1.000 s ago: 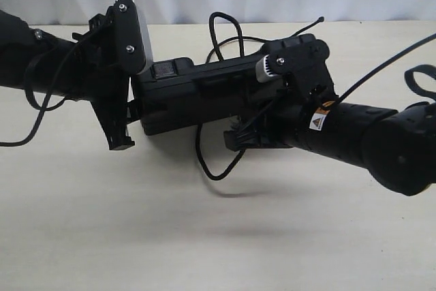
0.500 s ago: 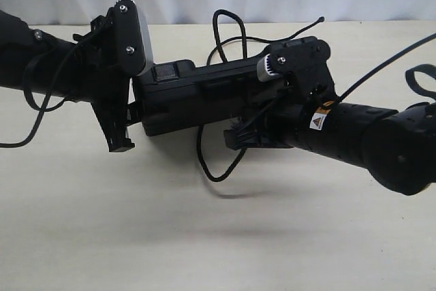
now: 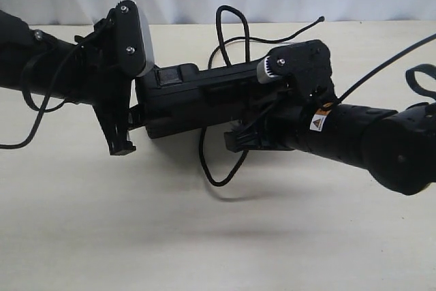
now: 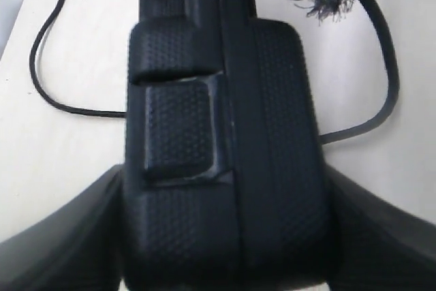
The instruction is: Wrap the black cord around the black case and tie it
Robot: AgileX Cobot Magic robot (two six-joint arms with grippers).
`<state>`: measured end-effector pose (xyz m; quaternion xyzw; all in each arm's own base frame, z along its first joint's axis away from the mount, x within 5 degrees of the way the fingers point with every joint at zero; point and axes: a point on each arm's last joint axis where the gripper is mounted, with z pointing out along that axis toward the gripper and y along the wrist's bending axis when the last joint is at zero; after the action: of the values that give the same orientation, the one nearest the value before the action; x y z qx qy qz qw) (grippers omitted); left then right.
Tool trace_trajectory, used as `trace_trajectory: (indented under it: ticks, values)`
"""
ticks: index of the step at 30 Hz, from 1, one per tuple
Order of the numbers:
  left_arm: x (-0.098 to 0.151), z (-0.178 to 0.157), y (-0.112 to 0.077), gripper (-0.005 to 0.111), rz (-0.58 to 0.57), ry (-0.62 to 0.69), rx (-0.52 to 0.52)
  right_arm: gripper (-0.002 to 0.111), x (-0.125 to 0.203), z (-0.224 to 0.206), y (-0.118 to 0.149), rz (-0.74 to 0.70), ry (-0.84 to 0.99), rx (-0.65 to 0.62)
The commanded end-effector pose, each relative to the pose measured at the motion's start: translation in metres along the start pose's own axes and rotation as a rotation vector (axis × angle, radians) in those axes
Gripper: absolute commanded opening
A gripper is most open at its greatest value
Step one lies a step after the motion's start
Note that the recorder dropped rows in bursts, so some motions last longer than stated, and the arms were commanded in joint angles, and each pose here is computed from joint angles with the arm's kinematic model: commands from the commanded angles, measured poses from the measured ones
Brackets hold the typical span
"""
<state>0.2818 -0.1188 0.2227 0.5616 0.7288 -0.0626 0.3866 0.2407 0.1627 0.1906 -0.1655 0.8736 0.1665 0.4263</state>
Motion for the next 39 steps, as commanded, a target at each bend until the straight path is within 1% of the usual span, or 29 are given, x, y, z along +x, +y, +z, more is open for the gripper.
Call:
trace_trajectory:
  ticks: [1, 2, 3, 5, 8, 10, 12, 13, 15, 19, 20, 21, 23, 24, 25, 26, 27, 29, 30, 33, 36, 39]
  values:
    - [0.0, 0.005, -0.017, 0.082, -0.029, -0.017, 0.147, 0.004, -0.001, 0.0, 0.001, -0.003, -0.001, -0.002]
    - [0.0, 0.005, -0.016, 0.091, -0.03, -0.016, 0.139, 0.004, -0.001, 0.0, 0.001, -0.003, -0.001, -0.002]
    - [0.0, 0.005, -0.016, 0.094, -0.03, -0.016, 0.139, 0.004, -0.001, 0.0, 0.001, -0.003, -0.001, -0.002]
    - [-0.004, 0.001, -0.014, 0.094, -0.022, -0.027, 0.116, 0.004, -0.001, 0.0, 0.001, -0.003, 0.0, -0.002]
    - [-0.021, -0.021, -0.005, 0.094, 0.018, -0.086, 0.041, 0.004, -0.001, 0.0, 0.001, -0.003, 0.0, -0.002]
    - [-0.03, -0.038, 0.0, 0.094, 0.042, -0.114, -0.041, 0.004, -0.001, 0.0, 0.001, -0.003, 0.0, -0.002]
    - [-0.036, -0.052, 0.009, 0.094, 0.047, -0.125, -0.168, 0.004, -0.001, 0.0, 0.001, -0.003, 0.0, -0.002]
    - [-0.037, -0.058, 0.014, 0.094, 0.016, -0.131, -0.235, 0.004, -0.001, 0.0, 0.001, -0.003, 0.003, -0.002]
    - [-0.038, -0.061, 0.019, 0.094, -0.072, -0.15, -0.294, 0.004, -0.001, 0.0, 0.001, -0.003, 0.003, -0.002]
    - [-0.042, -0.061, 0.023, 0.094, -0.178, -0.196, -0.299, 0.004, -0.001, 0.0, 0.001, -0.003, 0.003, -0.002]
    - [-0.045, -0.061, 0.026, 0.094, -0.229, -0.215, -0.299, 0.004, -0.001, 0.0, 0.001, -0.003, 0.003, -0.002]
    - [-0.048, -0.06, 0.028, 0.094, -0.278, -0.234, -0.278, 0.004, -0.001, 0.0, 0.001, -0.003, 0.003, -0.002]
    - [-0.055, -0.052, 0.035, 0.094, -0.367, -0.261, -0.192, 0.004, -0.001, 0.0, 0.001, -0.003, 0.003, -0.002]
    - [-0.057, -0.048, 0.04, 0.094, -0.433, -0.27, -0.154, 0.004, -0.001, 0.0, 0.001, -0.003, 0.003, -0.002]
    - [-0.058, -0.043, 0.047, 0.094, -0.519, -0.275, -0.118, 0.004, -0.001, 0.0, 0.001, -0.003, 0.003, -0.002]
    - [-0.058, -0.039, 0.06, 0.094, -0.648, -0.278, -0.08, 0.004, -0.001, 0.0, 0.001, -0.003, 0.005, -0.002]
    - [-0.055, -0.032, 0.073, 0.094, -0.787, -0.249, -0.01, 0.004, 0.0, 0.0, 0.001, -0.003, 0.009, -0.002]
    - [-0.05, -0.024, 0.088, 0.094, -0.909, -0.193, 0.066, 0.004, 0.0, 0.0, 0.001, -0.003, 0.014, -0.002]
    - [-0.048, -0.019, 0.094, 0.094, -0.952, -0.164, 0.106, 0.004, 0.0, 0.0, 0.001, -0.003, 0.016, -0.002]
    - [-0.044, -0.008, 0.103, 0.094, -0.976, -0.124, 0.223, 0.004, 0.001, 0.0, 0.001, -0.003, 0.019, -0.002]
    - [-0.041, 0.007, 0.109, 0.094, -0.981, -0.111, 0.251, 0.004, 0.001, 0.0, 0.001, -0.011, 0.019, -0.003]
    - [-0.038, 0.017, 0.11, 0.094, -0.975, -0.118, 0.276, 0.004, 0.001, 0.0, 0.001, -0.011, 0.019, -0.003]
